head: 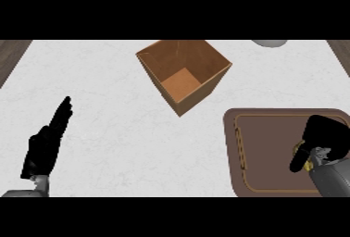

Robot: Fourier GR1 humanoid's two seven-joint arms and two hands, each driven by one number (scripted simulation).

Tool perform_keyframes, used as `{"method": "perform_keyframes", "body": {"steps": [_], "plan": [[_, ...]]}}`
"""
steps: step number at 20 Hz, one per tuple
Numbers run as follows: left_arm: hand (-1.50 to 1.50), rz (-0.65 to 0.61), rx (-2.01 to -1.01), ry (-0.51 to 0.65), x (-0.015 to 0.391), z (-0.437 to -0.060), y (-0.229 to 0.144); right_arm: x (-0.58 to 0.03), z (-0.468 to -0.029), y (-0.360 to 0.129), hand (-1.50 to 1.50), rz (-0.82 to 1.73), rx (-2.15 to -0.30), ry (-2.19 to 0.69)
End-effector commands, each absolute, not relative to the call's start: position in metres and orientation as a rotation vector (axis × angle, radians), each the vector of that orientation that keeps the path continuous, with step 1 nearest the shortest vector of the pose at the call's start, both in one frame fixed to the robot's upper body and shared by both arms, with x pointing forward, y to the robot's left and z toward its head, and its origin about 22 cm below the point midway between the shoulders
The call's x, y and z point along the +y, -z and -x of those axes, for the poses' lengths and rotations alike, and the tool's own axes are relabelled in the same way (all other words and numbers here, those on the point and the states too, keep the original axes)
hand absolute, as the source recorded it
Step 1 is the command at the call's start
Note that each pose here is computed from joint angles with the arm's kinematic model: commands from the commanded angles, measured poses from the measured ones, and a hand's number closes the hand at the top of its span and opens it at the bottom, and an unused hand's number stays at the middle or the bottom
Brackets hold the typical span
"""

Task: Pick the squash from the tray and place it in the cardboard box

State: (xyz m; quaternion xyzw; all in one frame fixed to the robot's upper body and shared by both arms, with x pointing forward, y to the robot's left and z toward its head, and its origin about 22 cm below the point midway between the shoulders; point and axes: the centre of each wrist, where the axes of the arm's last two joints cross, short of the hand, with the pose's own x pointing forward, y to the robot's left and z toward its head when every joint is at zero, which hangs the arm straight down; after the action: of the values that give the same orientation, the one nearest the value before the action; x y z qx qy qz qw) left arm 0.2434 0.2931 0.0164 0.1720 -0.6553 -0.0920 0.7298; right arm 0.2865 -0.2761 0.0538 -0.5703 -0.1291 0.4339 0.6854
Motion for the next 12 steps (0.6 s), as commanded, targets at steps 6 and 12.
{"method": "perform_keyframes", "body": {"steps": [6, 12], "plan": [[0.00, -0.361, -1.443, 0.206, 0.301, -0.238, -0.013, -0.280, -0.291, -0.068, 1.50, 1.439, -0.377, -1.030], [0.00, -0.350, -1.459, 0.206, 0.276, -0.236, -0.006, -0.271, -0.295, -0.088, 1.50, 1.089, -1.027, -1.123]]}}
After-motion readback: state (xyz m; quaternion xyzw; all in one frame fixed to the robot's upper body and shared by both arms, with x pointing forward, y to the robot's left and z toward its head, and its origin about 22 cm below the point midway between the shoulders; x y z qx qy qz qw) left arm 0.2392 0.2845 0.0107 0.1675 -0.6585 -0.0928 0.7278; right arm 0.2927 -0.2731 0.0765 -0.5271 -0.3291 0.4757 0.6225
